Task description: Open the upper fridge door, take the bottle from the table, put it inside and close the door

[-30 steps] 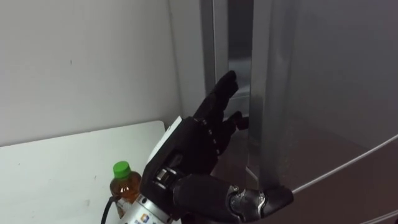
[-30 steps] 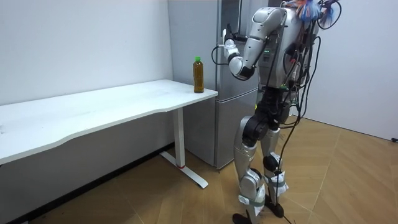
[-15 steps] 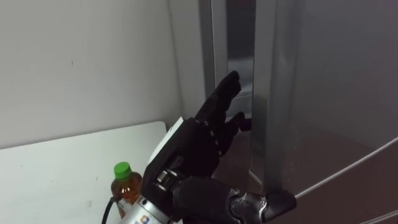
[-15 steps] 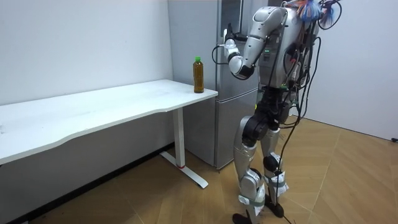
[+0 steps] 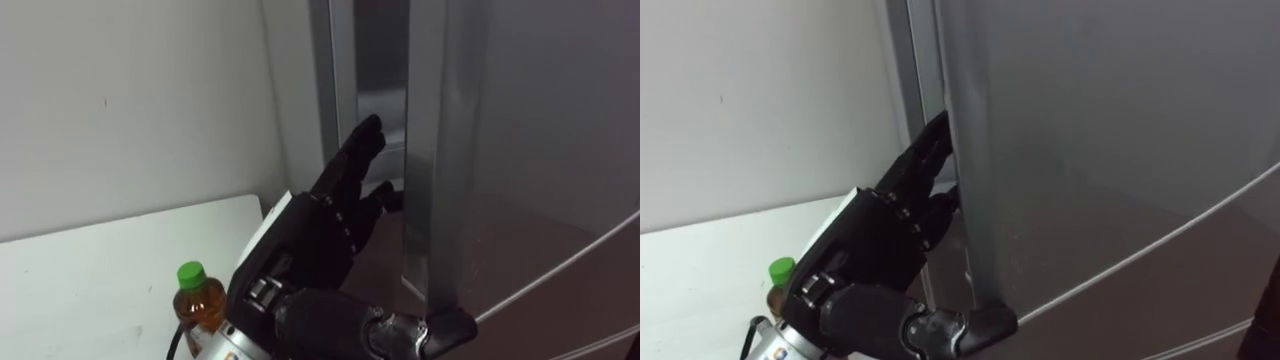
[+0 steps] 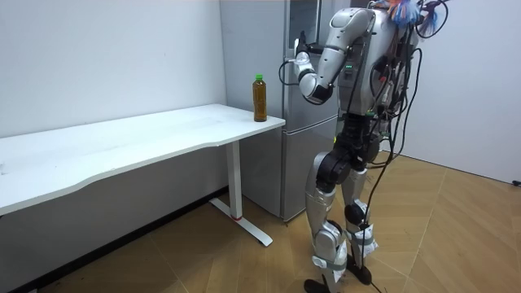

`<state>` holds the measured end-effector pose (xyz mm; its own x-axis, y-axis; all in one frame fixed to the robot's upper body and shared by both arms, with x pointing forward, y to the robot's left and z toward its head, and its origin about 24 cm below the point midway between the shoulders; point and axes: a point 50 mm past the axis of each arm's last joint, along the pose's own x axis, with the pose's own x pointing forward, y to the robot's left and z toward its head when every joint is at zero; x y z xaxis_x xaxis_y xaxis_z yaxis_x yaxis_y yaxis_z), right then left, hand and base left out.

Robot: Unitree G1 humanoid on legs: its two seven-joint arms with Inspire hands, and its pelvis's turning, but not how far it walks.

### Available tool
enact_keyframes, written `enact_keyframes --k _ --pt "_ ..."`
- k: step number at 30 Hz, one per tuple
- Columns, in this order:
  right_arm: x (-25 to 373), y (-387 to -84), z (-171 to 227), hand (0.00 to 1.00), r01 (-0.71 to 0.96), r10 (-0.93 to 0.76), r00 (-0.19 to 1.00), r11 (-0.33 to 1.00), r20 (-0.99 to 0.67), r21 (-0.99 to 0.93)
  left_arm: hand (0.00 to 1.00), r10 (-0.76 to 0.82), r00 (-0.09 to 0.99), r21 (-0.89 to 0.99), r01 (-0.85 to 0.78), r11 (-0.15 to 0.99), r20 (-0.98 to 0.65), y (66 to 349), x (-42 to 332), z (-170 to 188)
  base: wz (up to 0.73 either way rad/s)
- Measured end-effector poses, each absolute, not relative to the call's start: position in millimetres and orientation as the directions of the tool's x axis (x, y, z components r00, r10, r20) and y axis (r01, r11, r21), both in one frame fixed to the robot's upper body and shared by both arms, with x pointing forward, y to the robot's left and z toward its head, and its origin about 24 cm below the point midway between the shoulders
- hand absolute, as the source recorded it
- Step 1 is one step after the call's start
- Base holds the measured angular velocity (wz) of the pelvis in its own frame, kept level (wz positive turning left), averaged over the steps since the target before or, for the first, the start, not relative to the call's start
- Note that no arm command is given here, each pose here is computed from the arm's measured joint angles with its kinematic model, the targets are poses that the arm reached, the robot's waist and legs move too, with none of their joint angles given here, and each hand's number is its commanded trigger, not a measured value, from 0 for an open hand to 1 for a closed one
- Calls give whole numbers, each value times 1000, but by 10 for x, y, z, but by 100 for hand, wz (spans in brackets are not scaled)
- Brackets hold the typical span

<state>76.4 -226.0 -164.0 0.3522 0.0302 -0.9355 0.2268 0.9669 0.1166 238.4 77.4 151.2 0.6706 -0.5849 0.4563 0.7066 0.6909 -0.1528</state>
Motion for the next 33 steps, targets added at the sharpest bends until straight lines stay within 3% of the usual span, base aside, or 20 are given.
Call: enact_keyframes --k 13,22,33 --pt "947 -2179 -1613 0 71 45 373 995 -927 77 0 -631 619 -173 764 622 467 551 2304 1515 -10" --pt "1004 -2204 -1597 0 40 43 367 997 -929 61 0 -792 417 -82 900 427 446 62 2276 1614 -12" --pt "1029 -2209 -1587 0 41 50 373 997 -926 70 0 -868 355 -69 933 354 348 7 2304 1465 -5"
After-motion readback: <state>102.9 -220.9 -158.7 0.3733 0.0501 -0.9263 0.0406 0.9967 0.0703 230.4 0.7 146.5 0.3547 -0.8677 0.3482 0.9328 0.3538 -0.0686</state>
